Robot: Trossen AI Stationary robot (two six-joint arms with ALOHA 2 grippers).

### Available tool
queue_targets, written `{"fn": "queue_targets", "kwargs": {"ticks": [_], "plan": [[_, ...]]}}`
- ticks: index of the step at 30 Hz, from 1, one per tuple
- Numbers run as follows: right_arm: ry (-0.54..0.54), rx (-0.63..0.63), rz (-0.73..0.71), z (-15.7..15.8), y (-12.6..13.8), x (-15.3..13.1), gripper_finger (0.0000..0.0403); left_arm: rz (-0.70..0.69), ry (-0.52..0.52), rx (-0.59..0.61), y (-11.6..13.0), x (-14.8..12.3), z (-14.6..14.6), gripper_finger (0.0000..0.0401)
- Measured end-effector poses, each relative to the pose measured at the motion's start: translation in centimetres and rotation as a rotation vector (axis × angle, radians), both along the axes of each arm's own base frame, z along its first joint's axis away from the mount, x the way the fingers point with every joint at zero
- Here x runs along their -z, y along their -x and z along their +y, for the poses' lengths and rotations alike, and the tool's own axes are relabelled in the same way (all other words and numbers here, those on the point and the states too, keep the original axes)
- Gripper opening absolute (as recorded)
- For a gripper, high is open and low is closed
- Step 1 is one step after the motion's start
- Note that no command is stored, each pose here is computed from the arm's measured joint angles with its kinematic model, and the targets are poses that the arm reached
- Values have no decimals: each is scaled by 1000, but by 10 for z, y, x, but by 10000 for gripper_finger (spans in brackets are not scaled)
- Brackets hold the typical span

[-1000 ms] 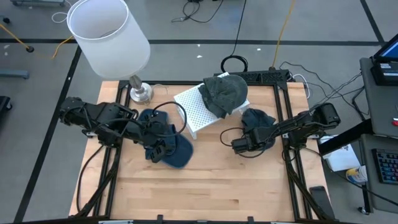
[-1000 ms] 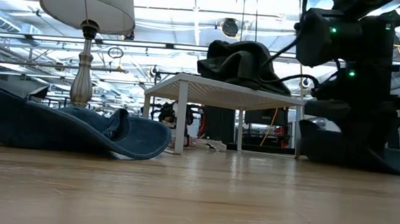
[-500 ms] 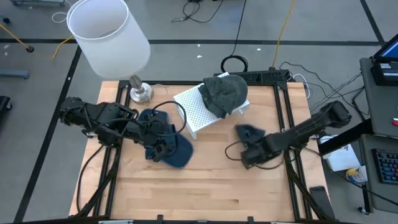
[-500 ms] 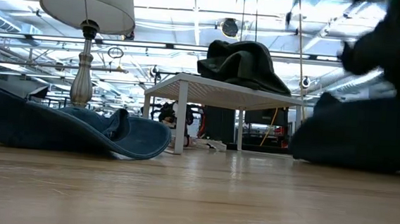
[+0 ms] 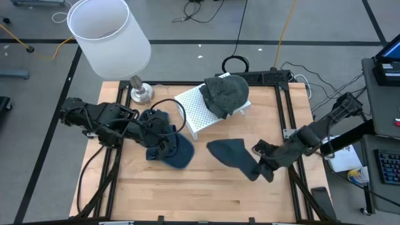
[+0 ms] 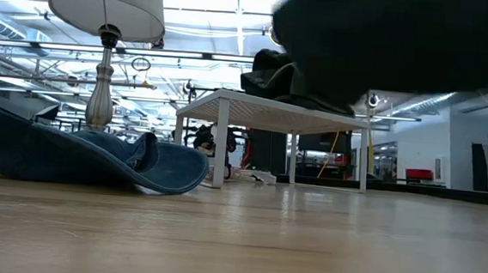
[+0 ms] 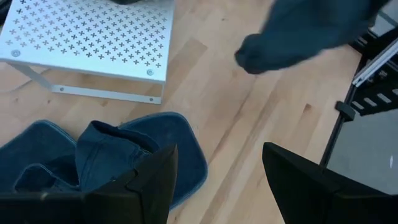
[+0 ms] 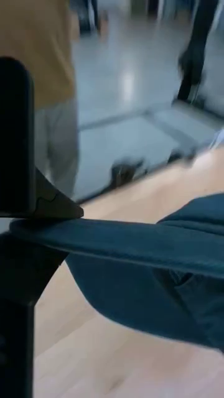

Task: Pick & Place hat
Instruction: Put the blue cap on the shelf

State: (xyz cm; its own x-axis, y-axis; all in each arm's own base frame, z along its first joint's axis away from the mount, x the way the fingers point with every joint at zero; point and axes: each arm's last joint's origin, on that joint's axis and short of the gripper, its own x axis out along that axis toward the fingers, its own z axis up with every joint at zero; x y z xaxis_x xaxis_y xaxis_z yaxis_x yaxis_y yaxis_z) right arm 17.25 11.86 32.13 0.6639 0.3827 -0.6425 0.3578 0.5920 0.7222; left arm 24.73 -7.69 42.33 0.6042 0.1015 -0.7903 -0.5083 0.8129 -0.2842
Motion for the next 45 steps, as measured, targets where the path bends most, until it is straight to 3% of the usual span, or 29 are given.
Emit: {"fn": "queue_targets", "kwargs": {"ticks": [7, 20, 28, 36, 45], "plan": [[128, -53, -372, -7, 3, -30, 2, -133, 15, -8, -6, -8, -11, 241], [494, -140, -1059, 0, -9, -78, 5, -429, -256, -122, 8, -4, -68, 241], [758, -105, -1310, 11, -34, -84, 3, -557, -311, -144, 15, 20, -104, 241], [781, -86, -1465, 9, -84, -67, 3, -639, -312, -187, 28, 39, -124, 241], [696, -45, -1486, -15, -136, -35, 3, -734, -240, -117, 61, 43, -118, 241]]}}
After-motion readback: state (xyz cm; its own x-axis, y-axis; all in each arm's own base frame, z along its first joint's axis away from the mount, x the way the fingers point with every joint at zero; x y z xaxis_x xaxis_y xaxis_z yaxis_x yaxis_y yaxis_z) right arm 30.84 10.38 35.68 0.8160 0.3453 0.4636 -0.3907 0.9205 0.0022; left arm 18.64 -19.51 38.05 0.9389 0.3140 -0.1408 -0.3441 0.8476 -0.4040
